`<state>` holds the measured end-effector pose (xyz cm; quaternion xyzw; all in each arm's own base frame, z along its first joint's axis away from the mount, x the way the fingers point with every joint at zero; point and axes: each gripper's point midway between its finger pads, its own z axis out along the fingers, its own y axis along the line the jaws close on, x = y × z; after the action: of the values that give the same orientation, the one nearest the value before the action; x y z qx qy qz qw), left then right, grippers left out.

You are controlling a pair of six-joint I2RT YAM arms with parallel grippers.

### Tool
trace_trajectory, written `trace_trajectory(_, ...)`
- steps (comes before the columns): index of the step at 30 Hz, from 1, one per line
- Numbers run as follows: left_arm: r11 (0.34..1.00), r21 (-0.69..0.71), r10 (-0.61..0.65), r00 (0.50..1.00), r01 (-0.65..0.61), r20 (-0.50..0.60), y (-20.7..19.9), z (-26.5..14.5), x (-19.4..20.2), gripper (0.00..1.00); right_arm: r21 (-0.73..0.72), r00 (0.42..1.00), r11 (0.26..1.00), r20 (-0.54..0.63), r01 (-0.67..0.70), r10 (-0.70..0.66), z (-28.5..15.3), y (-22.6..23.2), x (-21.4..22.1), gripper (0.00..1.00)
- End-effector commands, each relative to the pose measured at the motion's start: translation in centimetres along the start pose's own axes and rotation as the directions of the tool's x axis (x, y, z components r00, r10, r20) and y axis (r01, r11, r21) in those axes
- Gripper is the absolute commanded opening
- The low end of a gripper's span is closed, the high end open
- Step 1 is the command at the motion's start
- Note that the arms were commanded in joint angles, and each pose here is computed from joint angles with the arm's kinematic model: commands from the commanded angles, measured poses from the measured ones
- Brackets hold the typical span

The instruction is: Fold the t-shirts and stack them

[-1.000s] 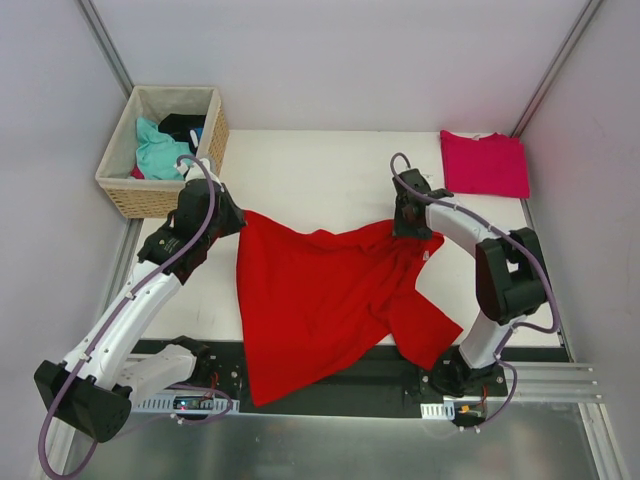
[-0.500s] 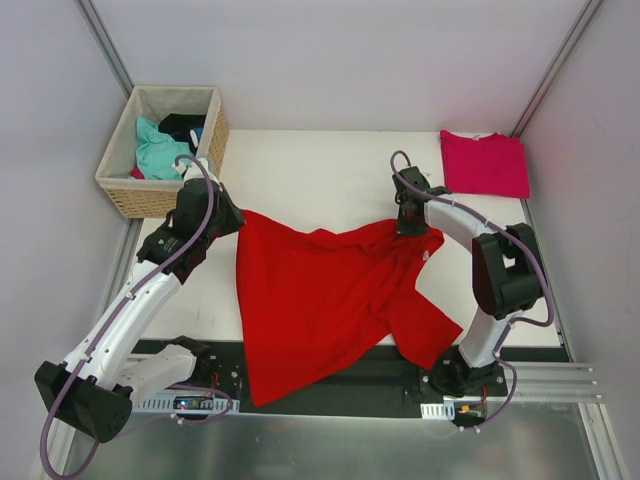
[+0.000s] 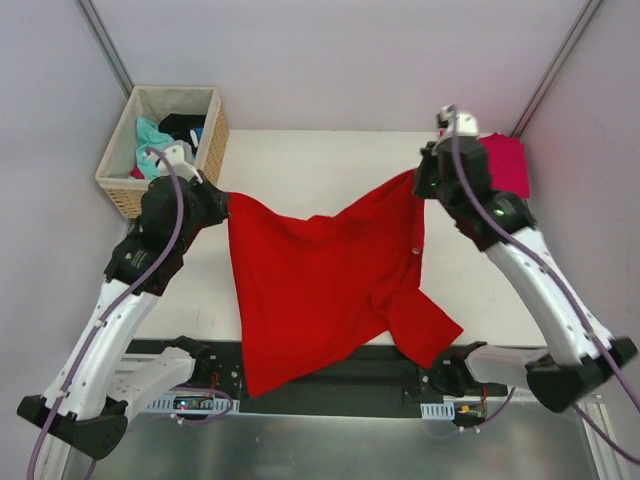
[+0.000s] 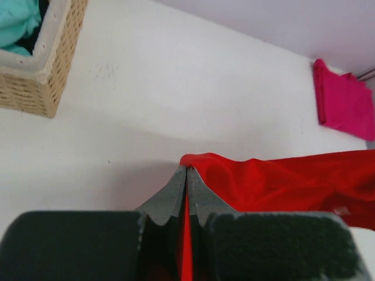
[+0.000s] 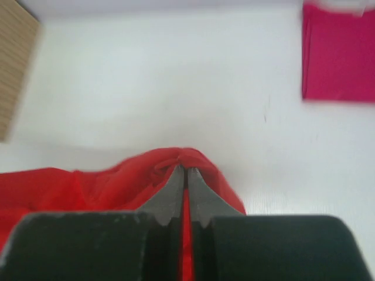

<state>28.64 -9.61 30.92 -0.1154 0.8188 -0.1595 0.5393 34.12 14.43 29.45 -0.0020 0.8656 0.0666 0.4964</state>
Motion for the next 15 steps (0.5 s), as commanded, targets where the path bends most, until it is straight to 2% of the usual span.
trace_trajectory(1, 0.999, 0.05, 0.003, 0.988, -0.011, 0.153, -0.5, -4.4, -4.6, 0.0, -0.07, 0.974, 0.997, 0.226, 0.045, -0.028, -9.1, -1.0, -6.8, 0.01)
trace_trajectory(7, 0.972, 0.234, -0.037, 0.966, -0.024, 0.254, -3.2, -10.4, -7.6, 0.0, -0.149, 0.929, 0.988, 0.37, 0.03, 0.028, -17.2, -2.7, -8.0, 0.01)
trace_trajectory(15, 0.89, 0.442, -0.091, 0.91, -0.107, 0.404, -5.5, -20.1, -10.8, 0.0, -0.362, 0.887, 0.929, 0.45, 0.075, 0.104, -25.0, -2.3, -7.3, 0.01)
